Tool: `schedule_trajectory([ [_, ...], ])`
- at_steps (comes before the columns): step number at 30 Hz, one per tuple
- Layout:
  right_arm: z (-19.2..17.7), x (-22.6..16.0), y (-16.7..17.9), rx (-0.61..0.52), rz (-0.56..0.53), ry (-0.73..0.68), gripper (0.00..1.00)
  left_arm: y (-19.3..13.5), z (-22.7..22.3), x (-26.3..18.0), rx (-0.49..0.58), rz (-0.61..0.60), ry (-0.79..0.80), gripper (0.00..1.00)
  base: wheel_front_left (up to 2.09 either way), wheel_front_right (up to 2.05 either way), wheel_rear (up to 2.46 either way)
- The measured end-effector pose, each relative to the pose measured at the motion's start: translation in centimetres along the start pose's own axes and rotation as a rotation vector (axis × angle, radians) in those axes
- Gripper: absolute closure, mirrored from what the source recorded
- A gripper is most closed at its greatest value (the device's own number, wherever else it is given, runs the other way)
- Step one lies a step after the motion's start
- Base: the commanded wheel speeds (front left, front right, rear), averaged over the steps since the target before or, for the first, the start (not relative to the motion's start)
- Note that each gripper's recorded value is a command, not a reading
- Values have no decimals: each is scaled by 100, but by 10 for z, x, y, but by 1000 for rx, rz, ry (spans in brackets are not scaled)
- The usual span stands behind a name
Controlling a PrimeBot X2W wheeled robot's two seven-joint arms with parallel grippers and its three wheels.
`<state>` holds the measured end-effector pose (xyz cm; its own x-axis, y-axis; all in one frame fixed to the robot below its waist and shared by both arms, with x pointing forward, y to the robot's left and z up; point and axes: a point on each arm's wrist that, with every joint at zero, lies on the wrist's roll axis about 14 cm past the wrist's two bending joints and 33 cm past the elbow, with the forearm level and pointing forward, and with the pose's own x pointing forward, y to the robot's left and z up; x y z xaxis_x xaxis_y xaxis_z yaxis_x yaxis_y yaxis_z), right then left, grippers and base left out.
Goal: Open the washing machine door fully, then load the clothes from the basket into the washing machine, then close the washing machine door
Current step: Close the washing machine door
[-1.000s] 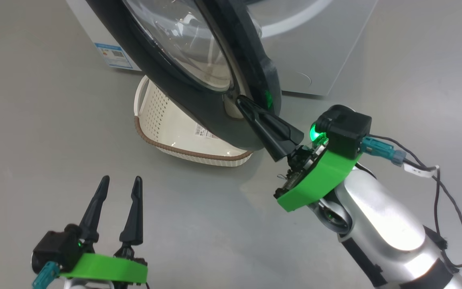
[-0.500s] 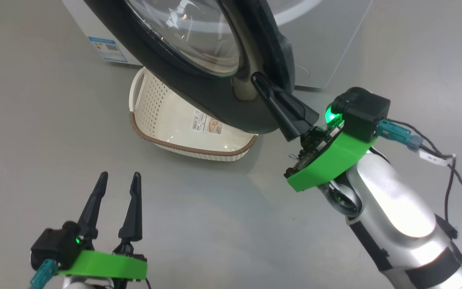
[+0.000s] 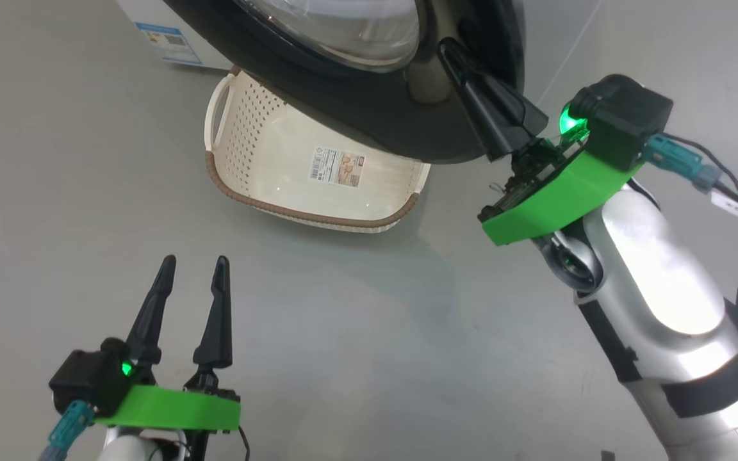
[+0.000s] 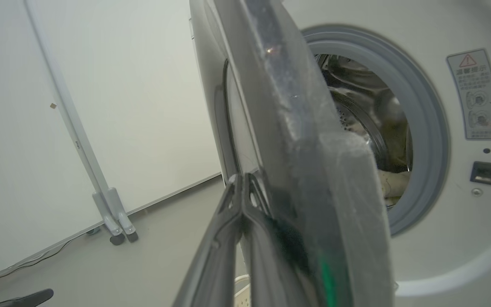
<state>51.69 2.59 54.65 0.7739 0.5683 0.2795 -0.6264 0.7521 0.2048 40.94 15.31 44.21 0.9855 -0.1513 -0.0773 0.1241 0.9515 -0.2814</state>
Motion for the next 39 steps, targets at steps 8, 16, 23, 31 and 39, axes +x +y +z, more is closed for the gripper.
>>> schedule_trajectory([
  [8, 2, 13, -20, -43, -23, -19, 100, -3, -3, 10, -5, -17, 1, 0, 0, 0, 0],
  [16, 4, 28, -43, -87, -39, -35, 100, -10, -11, 23, -11, -48, 11, 0, 0, 0, 0],
  [23, 6, 40, -71, -141, -67, -47, 100, -13, -26, 30, 5, -73, 48, 0, 0, 0, 0],
  [31, 0, 48, -101, -177, -107, -30, 100, -13, -34, 32, 11, -82, 71, 0, 0, 0, 0],
  [39, -1, 65, -121, -197, -131, -52, 100, -4, -38, 26, 19, -56, 90, 0, 0, 0, 0],
])
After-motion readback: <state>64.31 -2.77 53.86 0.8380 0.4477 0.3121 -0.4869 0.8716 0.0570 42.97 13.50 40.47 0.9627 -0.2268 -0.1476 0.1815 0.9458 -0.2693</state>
